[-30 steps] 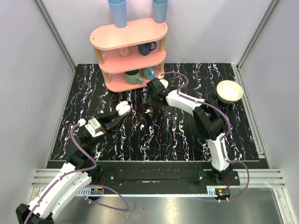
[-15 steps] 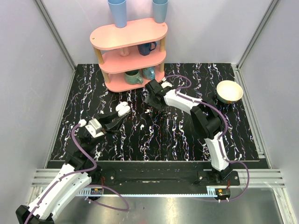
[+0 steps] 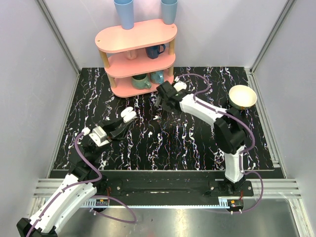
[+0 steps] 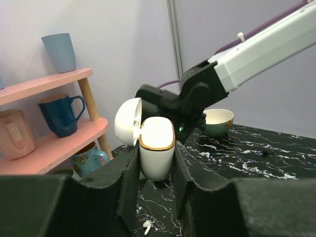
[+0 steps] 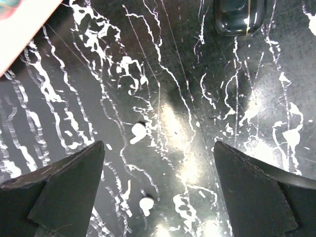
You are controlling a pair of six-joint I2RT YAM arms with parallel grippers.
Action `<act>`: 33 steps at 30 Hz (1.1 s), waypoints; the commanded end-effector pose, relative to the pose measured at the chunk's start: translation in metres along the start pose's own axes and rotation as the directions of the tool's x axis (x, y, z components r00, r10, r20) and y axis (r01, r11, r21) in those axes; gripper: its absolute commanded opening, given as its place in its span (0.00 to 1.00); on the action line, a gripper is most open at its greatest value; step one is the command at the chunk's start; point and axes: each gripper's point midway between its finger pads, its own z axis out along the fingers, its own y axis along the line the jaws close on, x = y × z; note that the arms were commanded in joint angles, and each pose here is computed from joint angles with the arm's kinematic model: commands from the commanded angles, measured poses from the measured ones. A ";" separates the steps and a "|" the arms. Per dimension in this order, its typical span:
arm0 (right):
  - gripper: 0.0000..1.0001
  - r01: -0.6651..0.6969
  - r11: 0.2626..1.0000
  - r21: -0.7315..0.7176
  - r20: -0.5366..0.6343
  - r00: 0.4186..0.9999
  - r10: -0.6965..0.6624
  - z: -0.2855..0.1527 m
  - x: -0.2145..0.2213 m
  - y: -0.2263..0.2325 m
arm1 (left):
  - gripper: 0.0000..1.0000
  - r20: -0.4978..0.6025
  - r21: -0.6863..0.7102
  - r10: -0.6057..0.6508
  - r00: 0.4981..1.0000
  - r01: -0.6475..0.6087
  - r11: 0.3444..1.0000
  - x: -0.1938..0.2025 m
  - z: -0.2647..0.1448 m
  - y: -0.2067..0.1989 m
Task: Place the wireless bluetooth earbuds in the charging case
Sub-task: Pick up the right earbud from the center of the board.
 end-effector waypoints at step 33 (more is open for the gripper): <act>0.68 -0.453 0.878 0.158 -0.231 0.847 0.479 0.050 0.051 0.030 | 0.00 0.086 -0.041 0.040 0.995 -0.036 0.998 -0.030 0.004 0.009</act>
